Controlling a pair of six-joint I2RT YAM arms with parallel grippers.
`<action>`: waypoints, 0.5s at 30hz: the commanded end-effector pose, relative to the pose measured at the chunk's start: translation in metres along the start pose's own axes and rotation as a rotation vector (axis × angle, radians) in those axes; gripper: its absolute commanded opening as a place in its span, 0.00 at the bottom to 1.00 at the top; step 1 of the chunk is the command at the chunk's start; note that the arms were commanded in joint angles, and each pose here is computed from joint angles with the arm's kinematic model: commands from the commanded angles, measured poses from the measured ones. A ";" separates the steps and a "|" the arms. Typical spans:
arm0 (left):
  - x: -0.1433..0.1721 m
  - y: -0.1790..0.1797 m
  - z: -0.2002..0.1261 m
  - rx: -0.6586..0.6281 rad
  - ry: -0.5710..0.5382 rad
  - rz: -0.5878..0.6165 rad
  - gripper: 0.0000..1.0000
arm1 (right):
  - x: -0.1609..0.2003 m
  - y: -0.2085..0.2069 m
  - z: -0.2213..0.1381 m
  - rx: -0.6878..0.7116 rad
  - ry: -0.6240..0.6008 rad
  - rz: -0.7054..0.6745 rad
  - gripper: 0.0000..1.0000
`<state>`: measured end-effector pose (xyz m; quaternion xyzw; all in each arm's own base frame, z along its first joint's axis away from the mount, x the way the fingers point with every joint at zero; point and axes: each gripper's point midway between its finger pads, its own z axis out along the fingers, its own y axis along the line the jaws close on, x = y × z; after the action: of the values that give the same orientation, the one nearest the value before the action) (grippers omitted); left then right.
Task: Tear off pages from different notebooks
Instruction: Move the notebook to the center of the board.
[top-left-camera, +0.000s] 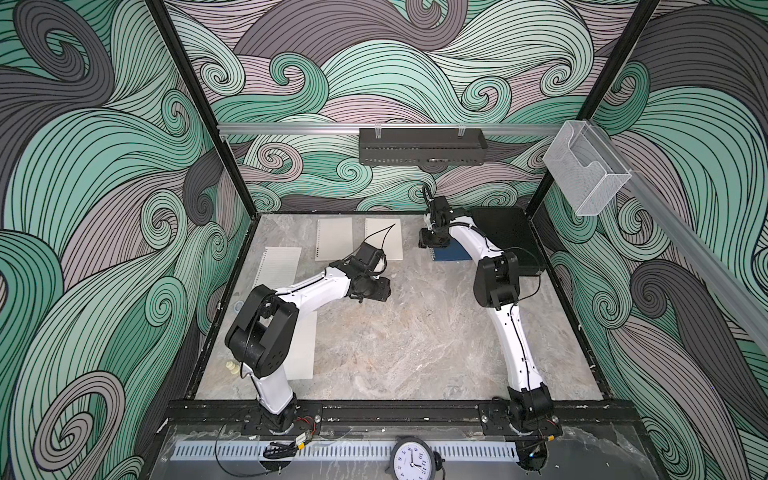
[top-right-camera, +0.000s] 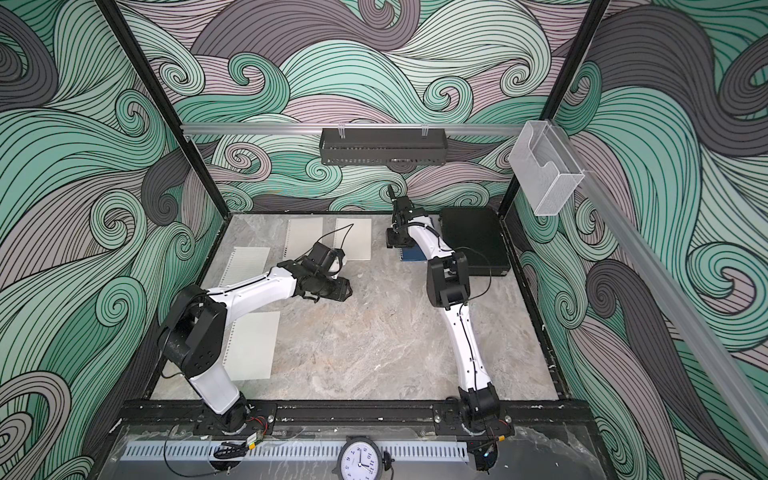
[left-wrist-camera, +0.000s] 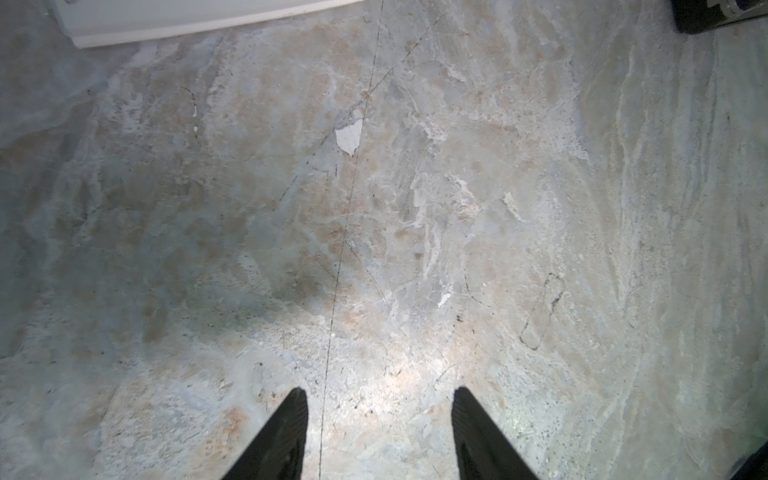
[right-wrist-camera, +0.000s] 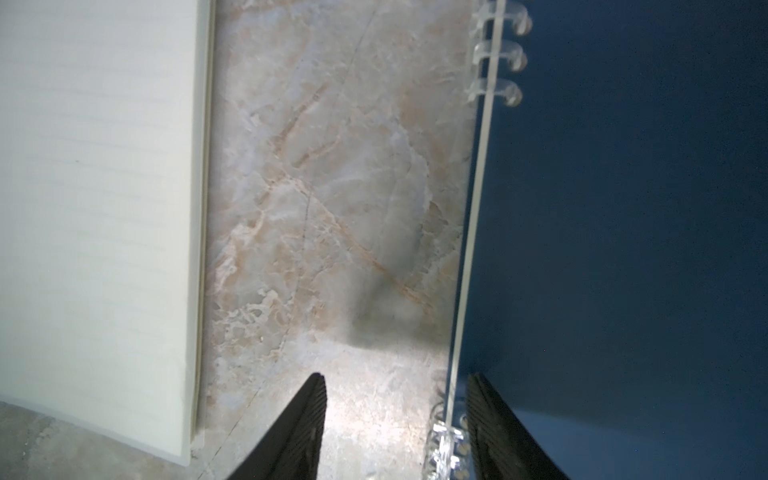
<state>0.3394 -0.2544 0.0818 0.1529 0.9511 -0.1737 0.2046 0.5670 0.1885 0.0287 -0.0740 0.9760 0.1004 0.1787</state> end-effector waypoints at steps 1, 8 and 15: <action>-0.006 -0.007 -0.007 0.009 -0.006 0.023 0.56 | 0.014 -0.001 0.004 -0.022 0.052 -0.004 0.55; -0.008 -0.009 -0.008 0.010 -0.010 0.027 0.56 | 0.031 0.008 -0.006 -0.067 0.078 0.004 0.53; -0.009 -0.011 -0.007 0.014 -0.006 0.032 0.56 | 0.051 0.023 -0.022 -0.130 0.069 0.033 0.53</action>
<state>0.3382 -0.2539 0.0818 0.1544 0.9518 -0.1721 0.2015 0.5237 0.1908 0.0285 -0.0751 0.9764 0.1388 0.1475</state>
